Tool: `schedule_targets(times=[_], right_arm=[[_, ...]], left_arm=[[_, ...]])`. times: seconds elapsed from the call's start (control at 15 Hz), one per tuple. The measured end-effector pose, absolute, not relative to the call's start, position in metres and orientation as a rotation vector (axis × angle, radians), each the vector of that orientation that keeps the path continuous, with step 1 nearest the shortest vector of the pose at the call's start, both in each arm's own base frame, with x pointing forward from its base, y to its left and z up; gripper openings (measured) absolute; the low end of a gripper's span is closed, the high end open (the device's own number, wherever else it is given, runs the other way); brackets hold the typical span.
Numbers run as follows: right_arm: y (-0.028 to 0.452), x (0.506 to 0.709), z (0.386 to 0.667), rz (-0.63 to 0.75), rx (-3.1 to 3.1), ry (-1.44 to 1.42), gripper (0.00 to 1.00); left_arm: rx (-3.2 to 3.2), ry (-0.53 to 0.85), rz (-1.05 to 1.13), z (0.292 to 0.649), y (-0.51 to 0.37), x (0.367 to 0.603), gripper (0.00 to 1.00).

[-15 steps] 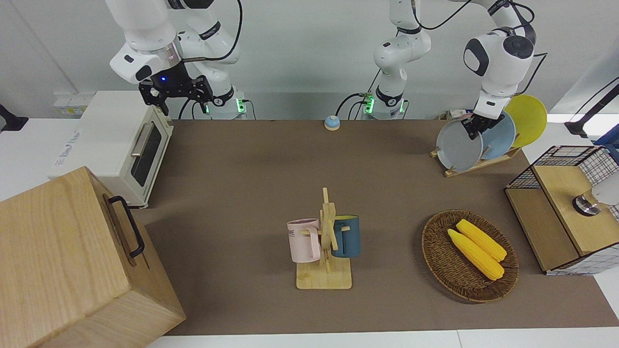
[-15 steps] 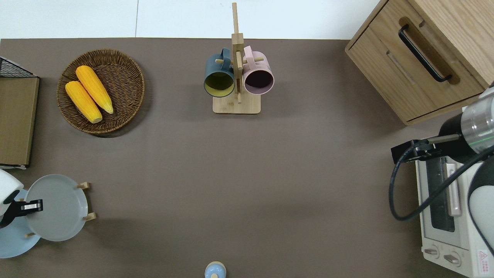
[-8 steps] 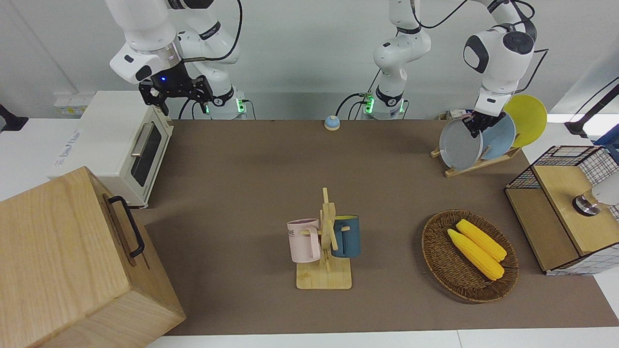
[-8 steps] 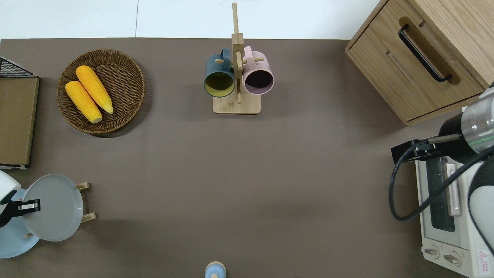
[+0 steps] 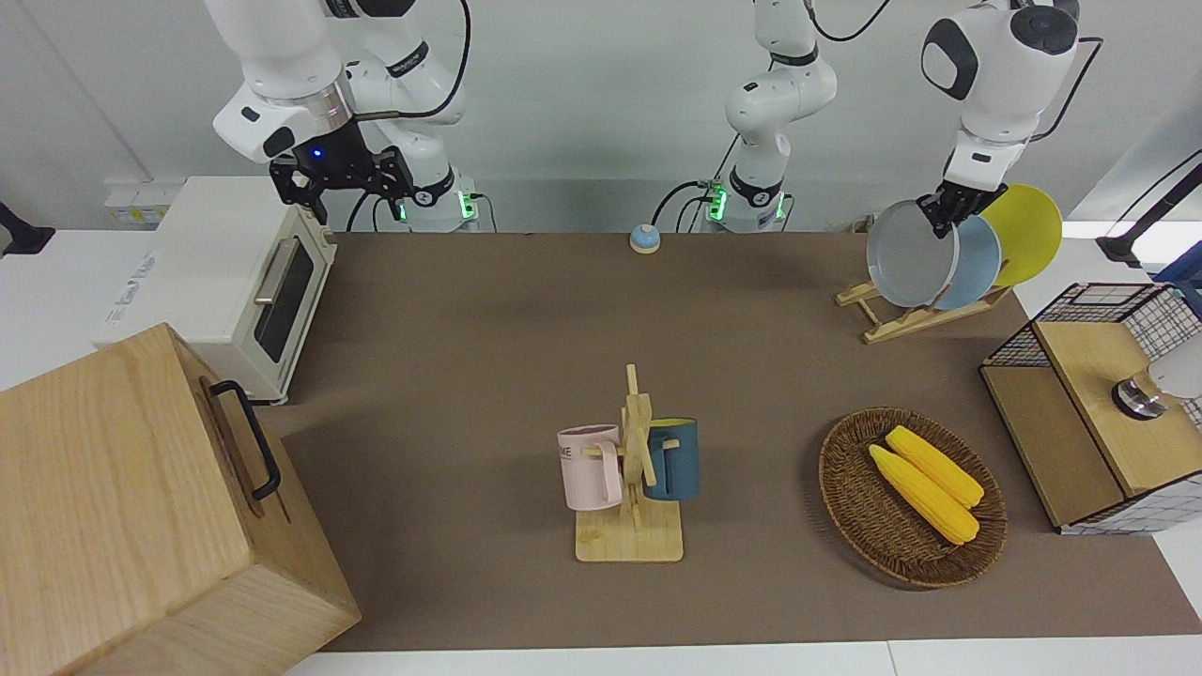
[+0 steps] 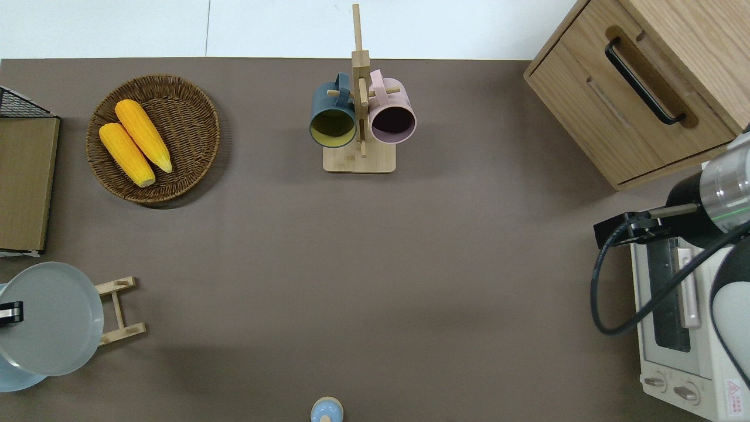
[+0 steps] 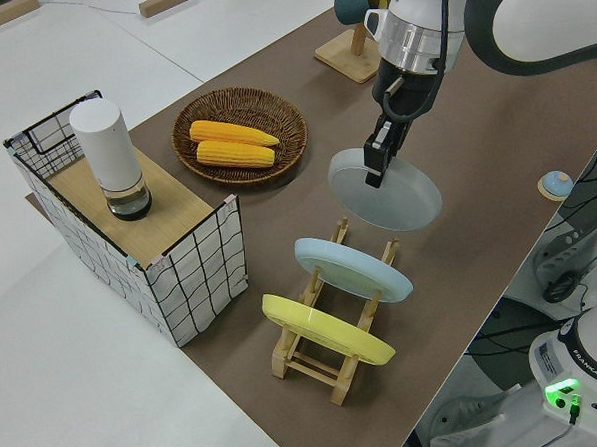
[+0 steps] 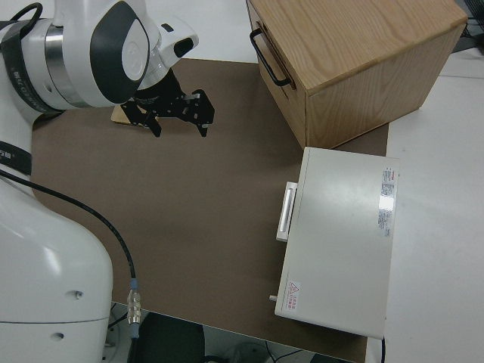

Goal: Pick gray plate from low plate rack and place it on table with left arm
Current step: 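Carry the gray plate with the left gripper away from the rack onto the table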

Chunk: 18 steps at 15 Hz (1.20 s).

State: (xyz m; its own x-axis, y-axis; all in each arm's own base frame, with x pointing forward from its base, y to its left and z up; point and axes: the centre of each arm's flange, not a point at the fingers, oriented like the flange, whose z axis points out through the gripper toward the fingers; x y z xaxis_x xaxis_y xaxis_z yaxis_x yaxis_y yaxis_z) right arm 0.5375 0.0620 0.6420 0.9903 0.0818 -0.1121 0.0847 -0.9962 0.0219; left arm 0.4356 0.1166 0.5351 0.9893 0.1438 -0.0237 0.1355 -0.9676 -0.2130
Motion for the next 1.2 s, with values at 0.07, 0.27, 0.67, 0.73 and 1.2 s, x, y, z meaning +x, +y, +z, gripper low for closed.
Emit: schedule_targets(times=[0.07,0.27,0.67,0.73,1.2], right_arm=[[0.062,0.537,0.642,-0.173,3.107,0.130,0.99],[0.062,0.537,0.642,-0.173,3.107,0.130,0.99],[0.062,0.537,0.642,-0.173,3.107,0.130,0.99],[0.062,0.537,0.642,-0.173,3.107,0.130,0.99],[0.062,0.537,0.642,-0.173,3.107,0.130,0.99]], left_arm=[[-2.920,-0.208,0.057,0.540,0.116,0.436,0.14],[-2.941,-0.187,0.053,0.542,0.108,0.439,0.14],[-3.134,-0.106,0.075,0.519,0.050,0.459,0.14],[-3.172,-0.095,0.085,0.515,0.039,0.462,0.14],[-3.423,0.019,0.144,0.487,0.009,0.475,0.14]])
